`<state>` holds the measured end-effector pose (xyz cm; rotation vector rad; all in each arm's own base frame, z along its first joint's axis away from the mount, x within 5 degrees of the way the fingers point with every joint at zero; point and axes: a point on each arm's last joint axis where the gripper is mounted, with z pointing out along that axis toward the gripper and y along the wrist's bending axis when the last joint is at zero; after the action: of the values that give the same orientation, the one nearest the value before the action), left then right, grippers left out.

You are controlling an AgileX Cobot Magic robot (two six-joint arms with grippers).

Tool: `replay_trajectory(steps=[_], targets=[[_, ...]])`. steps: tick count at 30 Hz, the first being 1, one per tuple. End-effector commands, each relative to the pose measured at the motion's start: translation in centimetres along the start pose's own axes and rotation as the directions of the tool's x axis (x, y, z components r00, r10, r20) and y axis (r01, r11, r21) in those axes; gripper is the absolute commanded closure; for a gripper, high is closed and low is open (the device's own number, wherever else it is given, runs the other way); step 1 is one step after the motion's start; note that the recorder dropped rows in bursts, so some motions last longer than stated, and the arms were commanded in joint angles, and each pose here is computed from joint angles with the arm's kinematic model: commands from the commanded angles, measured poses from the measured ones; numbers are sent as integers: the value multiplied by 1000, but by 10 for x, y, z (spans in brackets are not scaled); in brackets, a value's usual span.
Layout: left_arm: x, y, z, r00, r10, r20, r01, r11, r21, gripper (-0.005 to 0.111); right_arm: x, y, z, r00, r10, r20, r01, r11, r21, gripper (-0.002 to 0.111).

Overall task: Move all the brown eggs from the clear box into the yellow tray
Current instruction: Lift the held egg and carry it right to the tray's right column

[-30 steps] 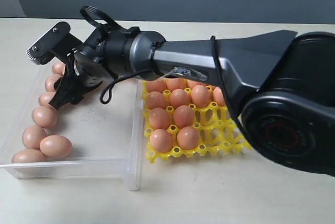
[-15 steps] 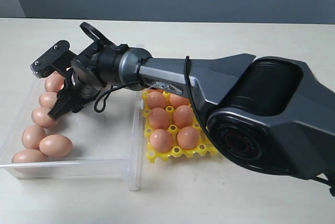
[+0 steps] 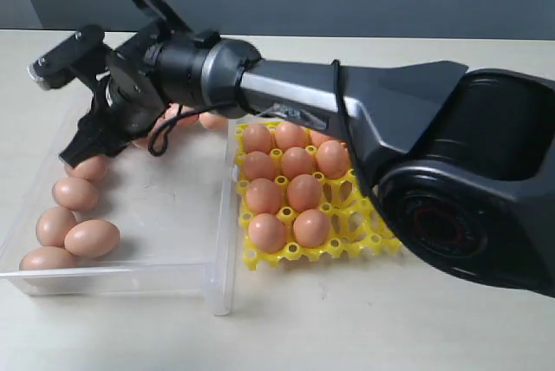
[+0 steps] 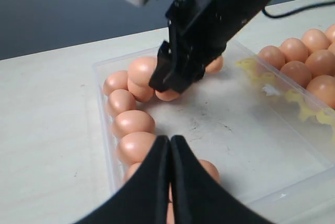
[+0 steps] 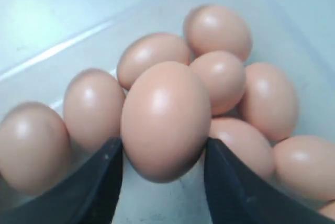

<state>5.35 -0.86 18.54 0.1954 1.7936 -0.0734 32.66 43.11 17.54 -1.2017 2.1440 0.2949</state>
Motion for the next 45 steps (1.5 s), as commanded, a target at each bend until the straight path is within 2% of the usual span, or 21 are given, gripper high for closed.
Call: replay_trajectory(steps=[1, 3, 5, 7, 12, 14, 20, 25, 29, 32, 36, 42, 45], targets=[[0, 0, 0, 1000, -2, 11, 2, 1000, 1, 106, -23, -9, -46, 999, 33, 35, -34, 999, 30, 106], [0, 0, 0, 1000, -2, 11, 2, 1000, 1, 106, -27, -15, -61, 997, 78, 24, -80, 994, 76, 106], [0, 0, 0, 1000, -2, 11, 2, 1000, 1, 106, -27, -26, -82, 993, 109, 41, -115, 975, 190, 106], [0, 0, 0, 1000, -2, 11, 2, 1000, 1, 106, -23, -31, -99, 996, 84, 38, -91, 967, 236, 106], [0, 0, 0, 1000, -2, 11, 2, 1000, 1, 106, -2, -39, -151, 996, 79, 49, -90, 953, 290, 107], [0, 0, 0, 1000, -2, 11, 2, 1000, 1, 106, 18, -52, -185, 982, 151, 116, -180, 936, 302, 107], [0, 0, 0, 1000, -2, 11, 2, 1000, 1, 106, 74, -70, -222, 937, 279, 209, -331, 902, 278, 107], [0, 0, 0, 1000, -2, 11, 2, 1000, 1, 106, 129, -70, -230, 892, 330, 310, -397, 899, 185, 107], [0, 0, 0, 1000, -2, 11, 2, 1000, 1, 106, 178, -71, -229, 854, 424, 302, -478, 868, 132, 107], [0, 0, 0, 1000, -2, 11, 2, 1000, 1, 106, 210, -80, -226, 832, 483, 273, -532, 834, 147, 107], [0, 0, 0, 1000, -2, 11, 2, 1000, 1, 106, 232, -90, -225, 788, 540, 296, -589, 801, 105, 107], [0, 0, 0, 1000, -2, 11, 2, 1000, 1, 106, 246, -94, -226, 770, 512, 382, -559, 829, 14, 107], [0, 0, 0, 1000, -2, 11, 2, 1000, 1, 106, 258, -94, -220, 746, 513, 424, -568, 823, 5, 107]])
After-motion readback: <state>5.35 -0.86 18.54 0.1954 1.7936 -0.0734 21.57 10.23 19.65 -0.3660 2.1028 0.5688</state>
